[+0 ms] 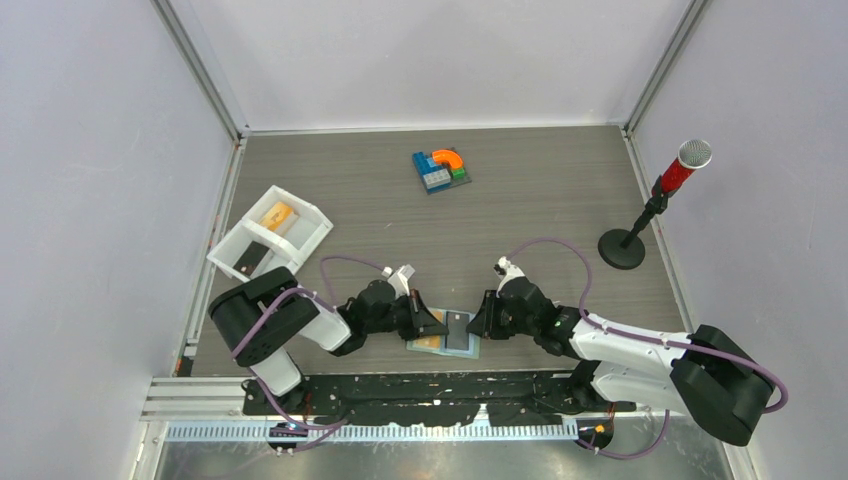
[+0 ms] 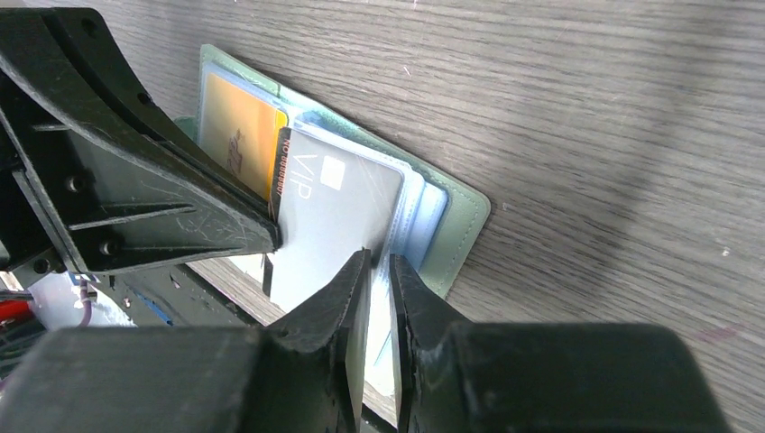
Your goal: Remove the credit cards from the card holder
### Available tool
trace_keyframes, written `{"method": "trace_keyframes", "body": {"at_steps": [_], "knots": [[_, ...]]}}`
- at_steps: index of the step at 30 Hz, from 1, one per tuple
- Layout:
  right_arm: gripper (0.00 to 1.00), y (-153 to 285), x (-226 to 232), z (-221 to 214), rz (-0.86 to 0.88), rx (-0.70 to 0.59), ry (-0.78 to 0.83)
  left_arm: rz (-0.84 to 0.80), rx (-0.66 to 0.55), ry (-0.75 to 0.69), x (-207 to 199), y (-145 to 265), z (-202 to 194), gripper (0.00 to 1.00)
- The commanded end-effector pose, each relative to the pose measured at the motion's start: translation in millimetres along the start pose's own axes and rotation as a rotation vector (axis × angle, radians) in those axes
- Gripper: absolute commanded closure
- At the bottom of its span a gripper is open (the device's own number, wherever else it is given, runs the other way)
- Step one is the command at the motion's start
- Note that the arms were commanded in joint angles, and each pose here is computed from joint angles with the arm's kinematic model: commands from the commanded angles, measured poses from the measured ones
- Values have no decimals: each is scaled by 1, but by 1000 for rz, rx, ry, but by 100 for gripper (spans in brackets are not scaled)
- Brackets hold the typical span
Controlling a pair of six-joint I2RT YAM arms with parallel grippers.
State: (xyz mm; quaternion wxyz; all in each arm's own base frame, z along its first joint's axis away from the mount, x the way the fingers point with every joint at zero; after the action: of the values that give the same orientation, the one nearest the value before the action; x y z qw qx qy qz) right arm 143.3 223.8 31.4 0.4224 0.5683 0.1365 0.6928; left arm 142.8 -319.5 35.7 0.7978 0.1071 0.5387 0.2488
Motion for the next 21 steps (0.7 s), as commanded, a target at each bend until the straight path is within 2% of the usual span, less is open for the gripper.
{"method": "trace_keyframes", "body": {"at_steps": [1,21], "knots": [[79,1,-18,1,-75,-11,9,-61,-59,-5,-8,5,11,100],[81,0,-25,11,-122,-16,26,123,-41,-102,6,27,15,100]]}}
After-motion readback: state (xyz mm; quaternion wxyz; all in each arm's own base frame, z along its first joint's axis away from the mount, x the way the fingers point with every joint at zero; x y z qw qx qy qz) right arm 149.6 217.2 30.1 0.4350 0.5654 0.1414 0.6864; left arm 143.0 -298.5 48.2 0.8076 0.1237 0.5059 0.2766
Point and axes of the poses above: each gripper's point midway between its finger pads, its own y axis back along the fingers, its own x axis along the line the jaws close on, z = x × y, the point moved 1 cm from there along y, back along the fingers, and after that the axes turned 12 degrees about -y, right-handed, at the moved point
